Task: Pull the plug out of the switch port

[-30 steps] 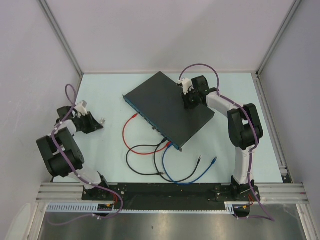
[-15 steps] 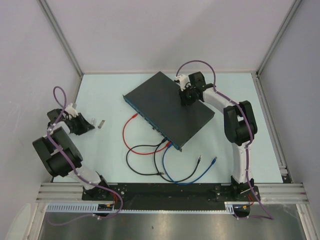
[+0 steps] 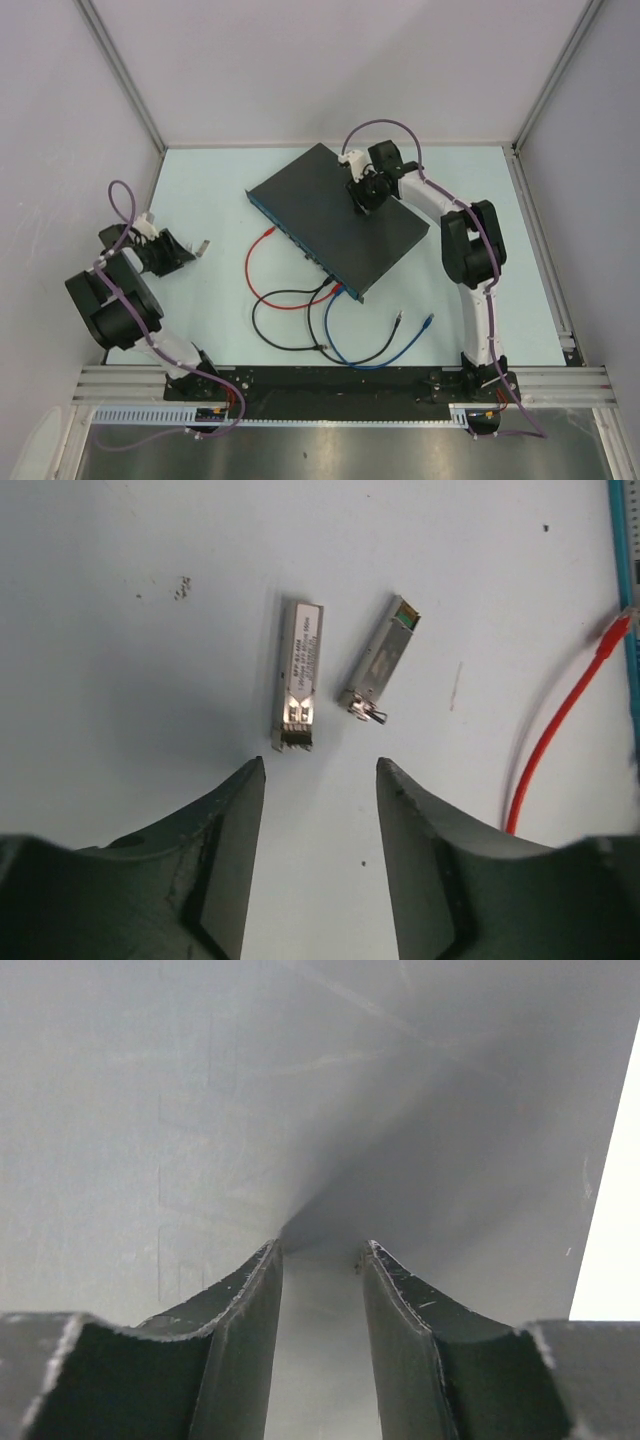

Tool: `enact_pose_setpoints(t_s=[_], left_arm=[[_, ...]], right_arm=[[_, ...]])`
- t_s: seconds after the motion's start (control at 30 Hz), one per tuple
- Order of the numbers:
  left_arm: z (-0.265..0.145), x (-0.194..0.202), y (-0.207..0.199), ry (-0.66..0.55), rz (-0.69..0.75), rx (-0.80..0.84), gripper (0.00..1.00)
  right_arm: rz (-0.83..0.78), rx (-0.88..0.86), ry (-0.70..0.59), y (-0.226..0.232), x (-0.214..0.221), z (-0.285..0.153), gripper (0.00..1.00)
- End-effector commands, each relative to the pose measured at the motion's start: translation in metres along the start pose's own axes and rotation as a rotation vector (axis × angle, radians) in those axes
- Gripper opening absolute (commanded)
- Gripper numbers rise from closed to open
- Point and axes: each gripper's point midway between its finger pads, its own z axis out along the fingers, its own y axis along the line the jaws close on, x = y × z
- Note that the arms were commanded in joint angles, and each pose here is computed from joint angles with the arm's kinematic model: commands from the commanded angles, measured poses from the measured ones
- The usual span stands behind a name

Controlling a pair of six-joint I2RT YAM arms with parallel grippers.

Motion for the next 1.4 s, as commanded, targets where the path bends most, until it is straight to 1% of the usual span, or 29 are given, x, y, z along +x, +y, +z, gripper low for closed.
enact_pose_setpoints(t_s=[0.0, 0.03, 0.13, 0.17, 0.23, 0.27, 0.33, 0.37, 0.4, 0.47, 0.53, 0.57, 0.6, 0.63, 0.67, 0.73, 0.77, 0.83, 0.87, 0.9, 0.97, 1.0, 1.03, 1.07, 1.13, 1.17, 1.23, 1.3, 1.37], left_arm=[[-0.024, -0.016, -0.019, -0.088, 0.053, 0.001, 0.56], [-0.035, -0.023, -0.027, -0.122, 0.088, -0.002, 0.57], [-0.049, -0.018, -0.046, -0.098, 0.148, -0.004, 0.59], [-0.055, -0.020, -0.064, -0.103, 0.197, 0.022, 0.59], [-0.057, -0.004, -0.089, -0.047, 0.238, 0.091, 0.60], [-0.056, 0.004, -0.113, -0.027, 0.296, 0.142, 0.60], [-0.055, 0.016, -0.143, 0.017, 0.331, 0.233, 0.61], [-0.054, 0.021, -0.169, 0.046, 0.382, 0.294, 0.64], [-0.049, 0.029, -0.178, 0.087, 0.382, 0.321, 0.64], [-0.045, 0.034, -0.208, 0.124, 0.420, 0.403, 0.65], [-0.027, 0.038, -0.215, 0.162, 0.386, 0.429, 0.65], [-0.018, 0.034, -0.221, 0.171, 0.310, 0.439, 0.65], [-0.011, 0.035, -0.223, 0.190, 0.262, 0.455, 0.64], [0.001, 0.039, -0.223, 0.225, 0.214, 0.473, 0.63], [0.008, 0.033, -0.230, 0.193, 0.226, 0.494, 0.61], [0.022, 0.040, -0.234, 0.219, 0.210, 0.507, 0.61], [0.027, 0.041, -0.245, 0.224, 0.220, 0.527, 0.59], [0.042, 0.047, -0.247, 0.248, 0.193, 0.536, 0.58], [0.046, 0.058, -0.257, 0.270, 0.202, 0.552, 0.57], [0.050, 0.056, -0.263, 0.255, 0.203, 0.560, 0.56], [0.059, 0.064, -0.266, 0.271, 0.198, 0.548, 0.54], [0.062, 0.062, -0.269, 0.250, 0.202, 0.554, 0.53], [0.065, 0.064, -0.269, 0.249, 0.192, 0.553, 0.52], [0.067, 0.071, -0.266, 0.263, 0.158, 0.538, 0.51], [0.069, 0.073, -0.265, 0.239, 0.151, 0.541, 0.49], [0.068, 0.085, -0.260, 0.258, 0.128, 0.535, 0.48], [0.069, 0.092, -0.262, 0.247, 0.136, 0.548, 0.47], [0.067, 0.106, -0.261, 0.272, 0.124, 0.560, 0.47], [0.067, 0.116, -0.265, 0.290, 0.145, 0.576, 0.47]], right_arm=[[0.152, -0.093, 0.448, 0.017, 0.139, 0.035, 0.45], [0.173, -0.099, 0.448, 0.015, 0.139, 0.035, 0.45], [0.270, -0.114, 0.420, 0.005, 0.138, 0.032, 0.46], [0.286, -0.125, 0.404, 0.005, 0.134, 0.031, 0.46], [0.298, -0.134, 0.397, 0.004, 0.136, 0.028, 0.47], [0.294, -0.134, 0.386, 0.004, 0.135, 0.028, 0.47], [0.294, -0.136, 0.370, 0.005, 0.134, 0.023, 0.48], [0.294, -0.142, 0.357, 0.006, 0.130, 0.023, 0.48], [0.294, -0.128, 0.333, 0.003, 0.123, 0.016, 0.48], [0.313, -0.114, 0.287, -0.002, 0.113, 0.011, 0.49], [0.323, -0.094, 0.236, -0.008, 0.093, -0.001, 0.49], [0.329, -0.083, 0.215, -0.012, 0.080, -0.010, 0.49], [0.327, -0.075, 0.196, -0.014, 0.071, -0.016, 0.49], [0.317, -0.059, 0.154, -0.017, 0.054, -0.032, 0.50], [0.312, -0.052, 0.134, -0.018, 0.048, -0.040, 0.50], [0.276, -0.020, 0.075, -0.021, 0.031, -0.057, 0.49], [0.271, -0.018, 0.080, -0.017, 0.036, -0.057, 0.50], [0.269, 0.013, 0.063, -0.019, 0.035, -0.058, 0.50], [0.278, 0.021, 0.075, -0.018, 0.038, -0.056, 0.49], [0.304, 0.023, 0.092, -0.013, 0.041, -0.054, 0.49], [0.351, 0.019, 0.140, -0.009, 0.054, -0.048, 0.48], [0.396, 0.018, 0.167, -0.004, 0.065, -0.043, 0.48], [0.406, 0.020, 0.163, -0.003, 0.068, -0.040, 0.49], [0.404, 0.022, 0.158, -0.001, 0.068, -0.041, 0.49], [0.385, 0.007, 0.184, 0.012, 0.076, -0.036, 0.48], [0.382, -0.004, 0.194, 0.018, 0.078, -0.036, 0.49], [0.373, -0.036, 0.211, 0.031, 0.080, -0.032, 0.48], [0.370, -0.048, 0.223, 0.038, 0.081, -0.028, 0.49], [0.358, -0.069, 0.231, 0.047, 0.081, -0.023, 0.49]])
